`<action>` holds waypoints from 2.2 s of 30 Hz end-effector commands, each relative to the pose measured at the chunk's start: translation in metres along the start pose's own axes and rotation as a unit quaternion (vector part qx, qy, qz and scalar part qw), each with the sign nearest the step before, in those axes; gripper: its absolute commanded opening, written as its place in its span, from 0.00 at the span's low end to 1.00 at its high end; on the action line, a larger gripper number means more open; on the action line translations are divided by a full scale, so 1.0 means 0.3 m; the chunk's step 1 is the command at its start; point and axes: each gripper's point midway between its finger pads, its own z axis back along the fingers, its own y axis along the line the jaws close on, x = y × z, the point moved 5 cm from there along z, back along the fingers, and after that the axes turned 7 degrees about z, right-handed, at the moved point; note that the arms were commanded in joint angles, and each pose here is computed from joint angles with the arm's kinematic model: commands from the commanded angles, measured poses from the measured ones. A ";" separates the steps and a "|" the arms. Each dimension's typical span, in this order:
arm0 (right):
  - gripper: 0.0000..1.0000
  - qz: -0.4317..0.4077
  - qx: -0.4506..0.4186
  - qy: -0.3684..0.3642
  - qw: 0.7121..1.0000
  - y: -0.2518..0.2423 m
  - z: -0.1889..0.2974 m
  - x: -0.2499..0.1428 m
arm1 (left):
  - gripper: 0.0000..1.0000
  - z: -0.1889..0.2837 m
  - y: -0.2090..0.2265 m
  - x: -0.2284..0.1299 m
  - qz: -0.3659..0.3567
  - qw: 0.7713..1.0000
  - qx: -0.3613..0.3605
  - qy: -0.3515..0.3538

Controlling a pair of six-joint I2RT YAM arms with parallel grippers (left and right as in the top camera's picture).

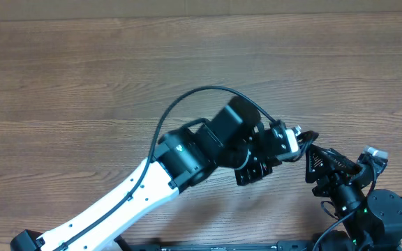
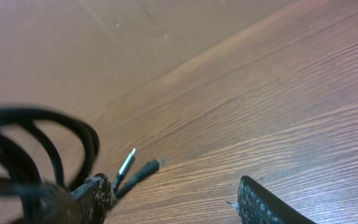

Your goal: Untangle cables

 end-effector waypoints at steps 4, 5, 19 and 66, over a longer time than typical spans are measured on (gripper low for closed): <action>0.63 0.042 0.080 -0.003 0.996 0.071 0.004 0.015 | 0.04 0.250 0.060 0.082 0.052 0.973 -0.184 -0.129; 0.63 0.050 0.106 -0.003 0.993 0.094 0.008 0.019 | 0.04 0.282 0.070 0.081 0.052 0.967 -0.204 -0.142; 0.42 0.128 0.356 -0.022 0.925 0.306 0.116 0.056 | 0.04 0.360 0.023 0.085 -0.004 0.936 -0.300 -0.183; 0.04 0.200 0.263 -0.085 0.940 0.250 0.074 0.096 | 0.04 0.245 -0.041 0.085 -0.033 0.941 -0.301 -0.150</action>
